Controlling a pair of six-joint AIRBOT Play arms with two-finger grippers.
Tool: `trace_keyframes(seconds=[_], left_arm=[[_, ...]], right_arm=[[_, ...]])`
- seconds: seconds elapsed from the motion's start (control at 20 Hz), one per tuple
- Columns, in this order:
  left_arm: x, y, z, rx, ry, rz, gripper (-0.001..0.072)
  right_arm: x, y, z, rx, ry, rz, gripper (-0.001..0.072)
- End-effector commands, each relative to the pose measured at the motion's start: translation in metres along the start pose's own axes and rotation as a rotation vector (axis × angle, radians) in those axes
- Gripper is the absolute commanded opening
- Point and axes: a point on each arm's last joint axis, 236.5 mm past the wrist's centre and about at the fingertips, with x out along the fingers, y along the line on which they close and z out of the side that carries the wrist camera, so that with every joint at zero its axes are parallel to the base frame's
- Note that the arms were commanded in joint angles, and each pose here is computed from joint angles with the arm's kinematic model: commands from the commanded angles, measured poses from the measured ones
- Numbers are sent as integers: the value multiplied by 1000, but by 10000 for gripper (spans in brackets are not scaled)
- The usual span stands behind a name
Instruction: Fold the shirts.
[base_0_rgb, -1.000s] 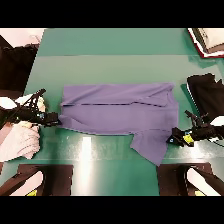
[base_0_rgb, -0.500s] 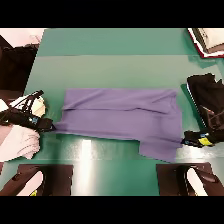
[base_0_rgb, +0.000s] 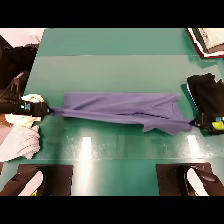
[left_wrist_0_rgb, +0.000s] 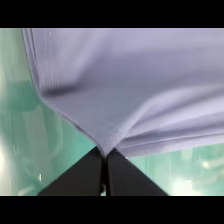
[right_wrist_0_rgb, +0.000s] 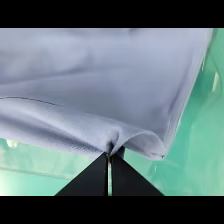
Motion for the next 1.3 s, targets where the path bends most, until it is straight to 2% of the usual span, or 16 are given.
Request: trace_keyframes(seconds=[0.0,0.2,0.5,0.55,0.6,0.65,0.8,1.0,1.05,1.1,1.15,1.2,1.25], left_arm=[[6,6,36,-28,-82,-2,27],[43,23,51,-112,-71,-27,27],[90,58,79,-187,-79,-10,30],[92,64,91,-221,-115,3,208],[93,70,104,-268,-161,9,531],[93,73,115,-305,-192,10,635],[80,63,130,-281,-205,-8,633],[78,39,100,-221,-44,-76,623],[77,36,94,-198,-20,-85,386],[78,33,90,-179,-3,-93,115],[78,30,87,-157,10,-101,32],[79,27,85,-152,20,-107,27],[81,22,83,-147,29,-115,27]], right_arm=[[9,16,49,-72,-14,24,15],[48,30,90,-119,41,38,15],[90,25,141,-73,61,45,18],[95,23,152,-47,38,41,54],[101,23,169,-19,-10,45,330],[103,27,182,9,-39,73,503],[92,38,195,33,-59,183,506],[80,7,163,20,15,196,506],[79,-5,154,34,22,193,506],[79,-17,146,54,29,190,506],[81,-28,135,84,42,191,506],[84,-39,127,106,56,192,514],[89,-48,116,120,85,201,614]])
